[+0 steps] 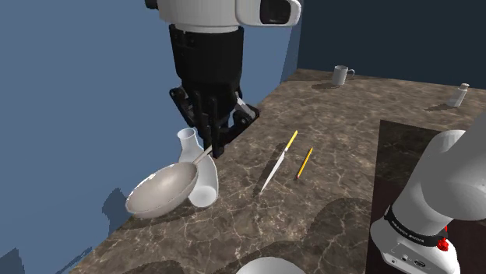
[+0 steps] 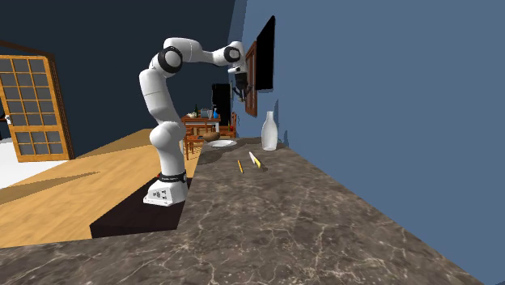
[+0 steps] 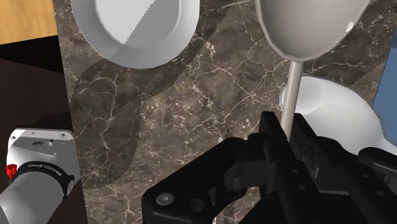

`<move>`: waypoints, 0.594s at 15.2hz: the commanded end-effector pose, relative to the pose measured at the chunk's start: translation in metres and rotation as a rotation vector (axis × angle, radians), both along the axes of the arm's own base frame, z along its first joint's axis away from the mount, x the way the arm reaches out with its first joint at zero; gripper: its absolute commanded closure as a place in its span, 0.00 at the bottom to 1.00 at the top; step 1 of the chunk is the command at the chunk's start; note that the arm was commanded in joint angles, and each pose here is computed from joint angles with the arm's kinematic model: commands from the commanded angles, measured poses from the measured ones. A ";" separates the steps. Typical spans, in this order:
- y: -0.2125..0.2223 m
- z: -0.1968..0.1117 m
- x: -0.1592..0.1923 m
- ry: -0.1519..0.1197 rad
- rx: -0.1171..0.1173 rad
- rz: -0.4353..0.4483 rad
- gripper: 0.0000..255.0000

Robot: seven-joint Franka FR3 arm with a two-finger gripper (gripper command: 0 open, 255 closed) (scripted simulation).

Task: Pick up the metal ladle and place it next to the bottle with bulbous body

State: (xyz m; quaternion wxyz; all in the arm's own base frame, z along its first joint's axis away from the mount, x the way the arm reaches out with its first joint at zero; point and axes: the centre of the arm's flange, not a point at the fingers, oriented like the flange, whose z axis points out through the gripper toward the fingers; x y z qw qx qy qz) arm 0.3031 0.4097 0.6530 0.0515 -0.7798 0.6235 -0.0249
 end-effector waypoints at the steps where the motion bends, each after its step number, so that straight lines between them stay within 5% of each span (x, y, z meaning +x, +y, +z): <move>1: 0.002 -0.011 -0.001 0.000 0.000 -0.001 1.00; 9: 0.002 -0.053 -0.001 0.000 0.000 -0.001 1.00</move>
